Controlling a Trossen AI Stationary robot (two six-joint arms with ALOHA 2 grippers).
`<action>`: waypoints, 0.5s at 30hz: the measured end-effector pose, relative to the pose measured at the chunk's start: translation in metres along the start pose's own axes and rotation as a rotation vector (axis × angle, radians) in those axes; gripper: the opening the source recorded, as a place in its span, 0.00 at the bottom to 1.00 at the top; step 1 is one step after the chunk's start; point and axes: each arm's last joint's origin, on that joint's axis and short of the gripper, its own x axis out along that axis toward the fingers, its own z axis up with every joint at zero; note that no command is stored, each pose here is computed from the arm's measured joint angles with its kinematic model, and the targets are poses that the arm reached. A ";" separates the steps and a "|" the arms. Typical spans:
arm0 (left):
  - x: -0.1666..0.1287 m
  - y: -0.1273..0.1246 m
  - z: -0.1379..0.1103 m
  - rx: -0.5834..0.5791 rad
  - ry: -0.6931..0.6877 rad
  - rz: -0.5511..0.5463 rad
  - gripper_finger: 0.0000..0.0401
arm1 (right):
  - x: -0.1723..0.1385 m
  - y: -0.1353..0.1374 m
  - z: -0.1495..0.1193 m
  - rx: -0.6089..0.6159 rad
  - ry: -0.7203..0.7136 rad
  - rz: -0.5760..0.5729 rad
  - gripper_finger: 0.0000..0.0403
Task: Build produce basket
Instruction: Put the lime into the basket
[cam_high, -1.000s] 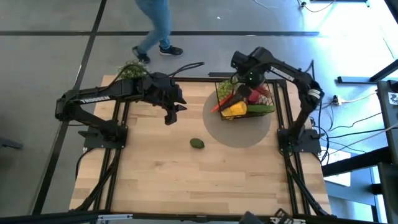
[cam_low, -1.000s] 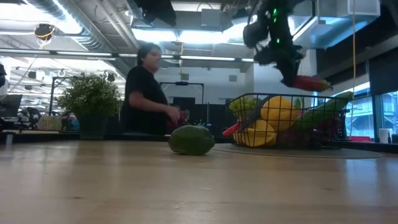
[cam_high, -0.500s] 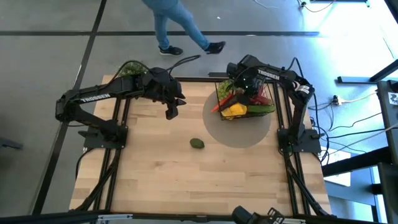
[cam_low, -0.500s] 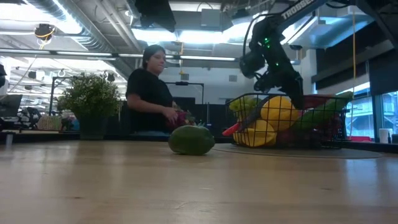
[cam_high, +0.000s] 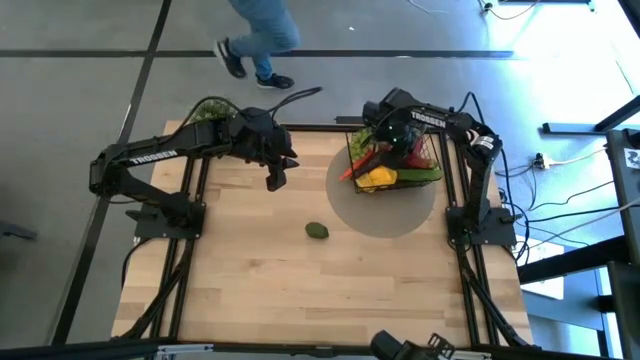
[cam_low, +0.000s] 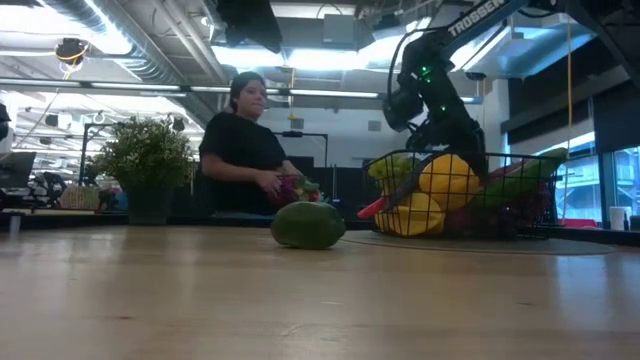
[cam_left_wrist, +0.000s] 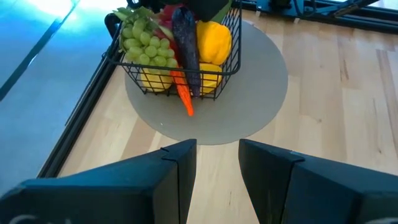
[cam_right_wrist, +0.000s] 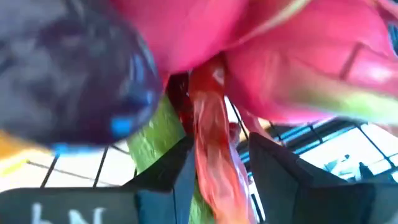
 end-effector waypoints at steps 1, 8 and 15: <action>0.000 0.000 0.000 0.000 0.001 0.001 0.27 | -0.002 0.000 -0.001 0.004 0.007 0.000 0.34; 0.000 0.000 -0.008 -0.018 0.080 -0.006 0.27 | -0.047 0.002 -0.026 0.052 -0.175 0.071 0.35; 0.022 -0.005 -0.015 0.109 0.171 -0.179 0.27 | -0.092 0.023 -0.075 0.062 -0.383 0.086 0.34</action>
